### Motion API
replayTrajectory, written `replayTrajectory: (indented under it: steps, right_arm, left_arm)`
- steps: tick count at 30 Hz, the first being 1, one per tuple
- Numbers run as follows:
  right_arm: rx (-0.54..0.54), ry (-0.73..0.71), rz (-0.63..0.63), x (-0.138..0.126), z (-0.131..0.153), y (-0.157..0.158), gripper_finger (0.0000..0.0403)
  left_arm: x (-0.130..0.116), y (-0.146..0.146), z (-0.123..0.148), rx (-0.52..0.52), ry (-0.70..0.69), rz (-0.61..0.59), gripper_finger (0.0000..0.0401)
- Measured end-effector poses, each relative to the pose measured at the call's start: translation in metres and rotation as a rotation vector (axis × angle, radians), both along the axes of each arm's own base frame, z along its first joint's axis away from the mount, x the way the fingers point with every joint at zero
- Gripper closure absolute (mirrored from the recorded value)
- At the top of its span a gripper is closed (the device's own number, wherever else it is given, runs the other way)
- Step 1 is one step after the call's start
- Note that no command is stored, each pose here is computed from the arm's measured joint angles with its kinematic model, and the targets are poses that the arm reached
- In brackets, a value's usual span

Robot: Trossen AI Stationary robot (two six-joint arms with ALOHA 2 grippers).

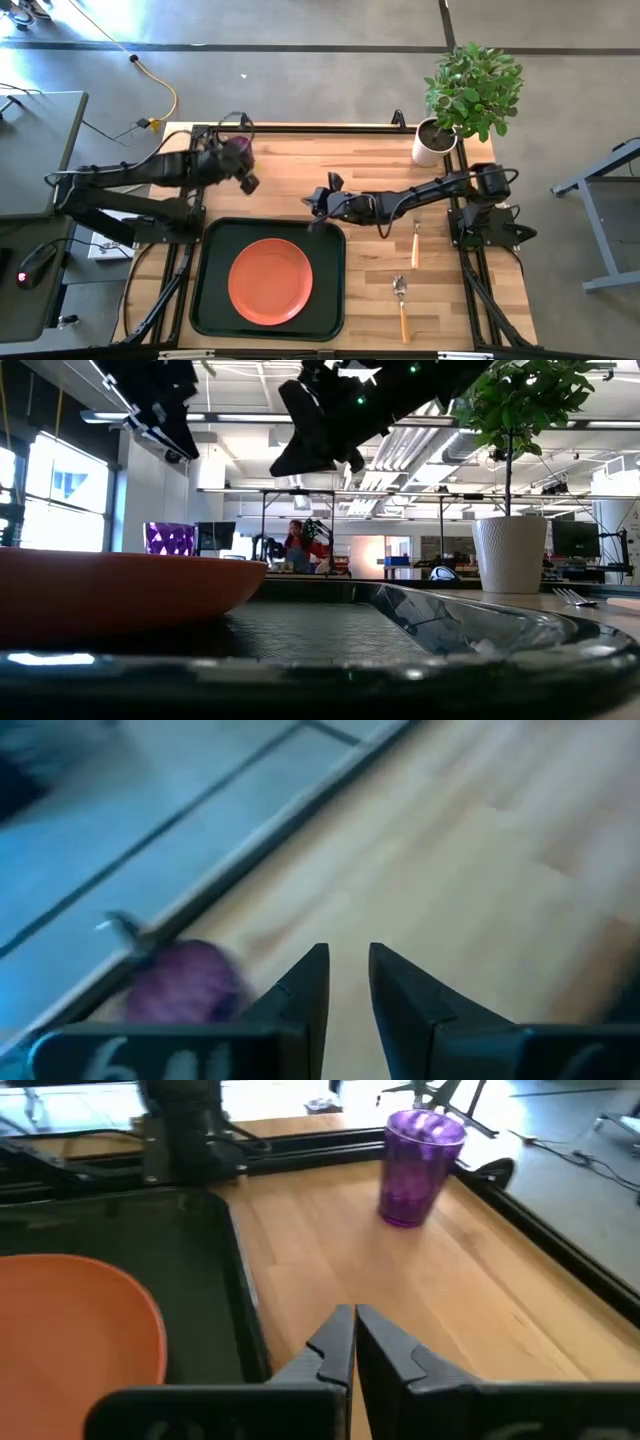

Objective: Pick and place plate/cup/fork/spoon on tray
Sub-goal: Put the violet glass on the black serving tray to the top left of the orange plate

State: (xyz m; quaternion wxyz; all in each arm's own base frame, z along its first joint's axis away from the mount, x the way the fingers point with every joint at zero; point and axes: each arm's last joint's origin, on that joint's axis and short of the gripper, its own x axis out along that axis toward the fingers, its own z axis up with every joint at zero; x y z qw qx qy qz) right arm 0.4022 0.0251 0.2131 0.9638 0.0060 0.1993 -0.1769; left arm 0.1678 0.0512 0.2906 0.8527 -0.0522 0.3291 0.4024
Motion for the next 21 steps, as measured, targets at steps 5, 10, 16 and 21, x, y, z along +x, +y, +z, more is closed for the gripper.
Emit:
replayTrajectory:
  steps: [5, 10, 16, 21]
  right_arm:
    - [-0.018, 0.020, 0.014, -0.002, -0.003, 0.003, 0.0400]
    - [-0.027, 0.031, 0.006, -0.002, -0.006, 0.001, 0.0402]
    - [-0.091, 0.071, 0.036, -0.003, -0.007, 0.001, 0.0402]
    - [-0.082, 0.086, 0.022, -0.004, -0.008, -0.001, 0.0402]
  left_arm:
    - [-0.003, 0.033, -0.001, 0.029, 0.008, 0.141, 0.0338]
    - [-0.001, 0.060, -0.003, -0.014, -0.038, 0.160, 0.0338]
    - [-0.006, 0.089, -0.017, -0.066, 0.062, 0.252, 0.0338]
    - [-0.004, 0.111, -0.030, -0.163, 0.116, 0.289, 0.0338]
